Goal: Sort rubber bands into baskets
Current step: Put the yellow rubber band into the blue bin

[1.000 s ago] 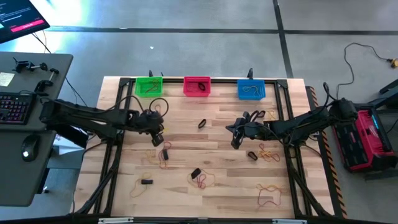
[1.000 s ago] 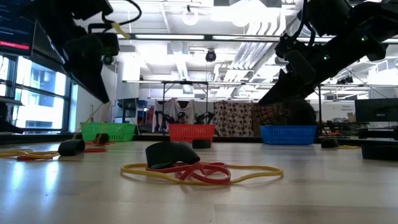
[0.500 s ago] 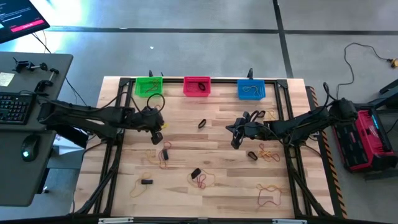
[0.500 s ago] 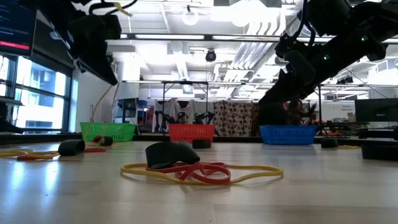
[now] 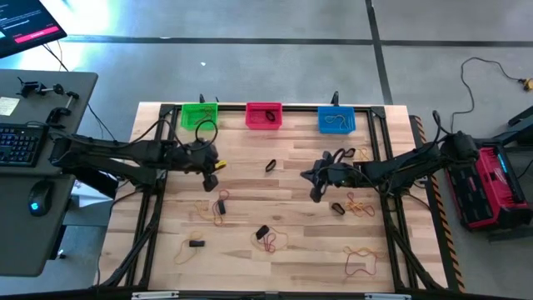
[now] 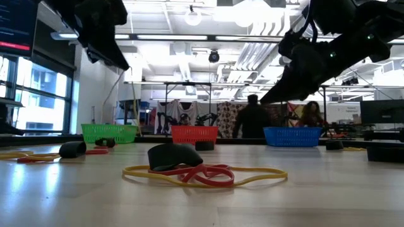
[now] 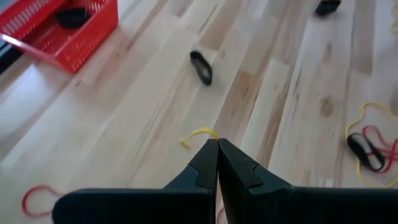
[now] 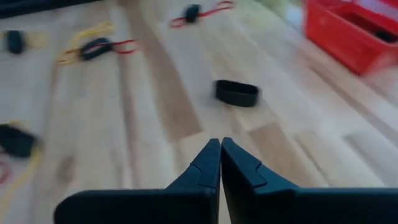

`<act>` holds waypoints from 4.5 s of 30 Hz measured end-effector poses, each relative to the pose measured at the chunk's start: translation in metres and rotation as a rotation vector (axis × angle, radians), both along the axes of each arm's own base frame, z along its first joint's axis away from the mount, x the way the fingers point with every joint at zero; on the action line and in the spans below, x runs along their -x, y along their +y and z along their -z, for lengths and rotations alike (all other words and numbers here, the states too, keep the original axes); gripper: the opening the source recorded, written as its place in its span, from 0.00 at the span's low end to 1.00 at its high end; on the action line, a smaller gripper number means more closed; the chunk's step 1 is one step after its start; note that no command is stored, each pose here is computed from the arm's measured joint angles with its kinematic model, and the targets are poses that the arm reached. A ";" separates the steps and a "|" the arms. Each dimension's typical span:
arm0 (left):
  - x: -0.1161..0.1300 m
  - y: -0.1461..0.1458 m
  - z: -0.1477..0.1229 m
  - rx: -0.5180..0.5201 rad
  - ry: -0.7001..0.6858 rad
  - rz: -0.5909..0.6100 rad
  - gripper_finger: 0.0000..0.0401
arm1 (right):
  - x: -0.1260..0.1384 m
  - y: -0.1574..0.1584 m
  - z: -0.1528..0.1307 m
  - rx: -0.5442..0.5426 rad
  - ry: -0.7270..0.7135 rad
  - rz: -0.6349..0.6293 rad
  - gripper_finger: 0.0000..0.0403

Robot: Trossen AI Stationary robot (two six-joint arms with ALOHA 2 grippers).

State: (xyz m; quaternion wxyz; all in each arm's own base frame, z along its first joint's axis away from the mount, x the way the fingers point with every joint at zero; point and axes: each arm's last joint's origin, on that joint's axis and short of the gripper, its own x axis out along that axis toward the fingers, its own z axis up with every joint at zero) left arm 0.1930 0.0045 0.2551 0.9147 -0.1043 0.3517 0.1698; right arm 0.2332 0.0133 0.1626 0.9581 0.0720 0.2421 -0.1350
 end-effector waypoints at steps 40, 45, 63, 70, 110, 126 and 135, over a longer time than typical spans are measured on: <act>-0.036 0.003 -0.013 -0.073 -0.267 0.096 0.00 | -0.165 -0.005 -0.017 0.273 -0.147 -0.063 0.66; -0.037 0.002 -0.015 -0.079 -0.293 0.116 0.00 | -0.173 -0.019 -0.023 0.256 -0.179 -0.094 0.63; -0.038 0.002 -0.018 -0.087 -0.321 0.124 0.00 | -0.176 -0.038 -0.030 0.247 -0.204 -0.068 0.09; -0.038 0.002 -0.018 -0.103 -0.316 0.134 0.00 | -0.176 -0.038 -0.030 0.261 -0.205 -0.095 0.07; -0.040 0.001 -0.021 -0.122 -0.347 0.166 0.00 | -0.175 -0.043 -0.037 0.197 -0.255 -0.097 0.01; -0.039 -0.004 -0.018 -0.204 -0.313 0.184 0.27 | -0.164 -0.044 -0.048 0.241 -0.148 -0.015 0.00; -0.037 -0.013 0.002 -0.221 -0.392 0.217 0.41 | -0.147 -0.046 -0.066 0.328 -0.029 0.074 0.00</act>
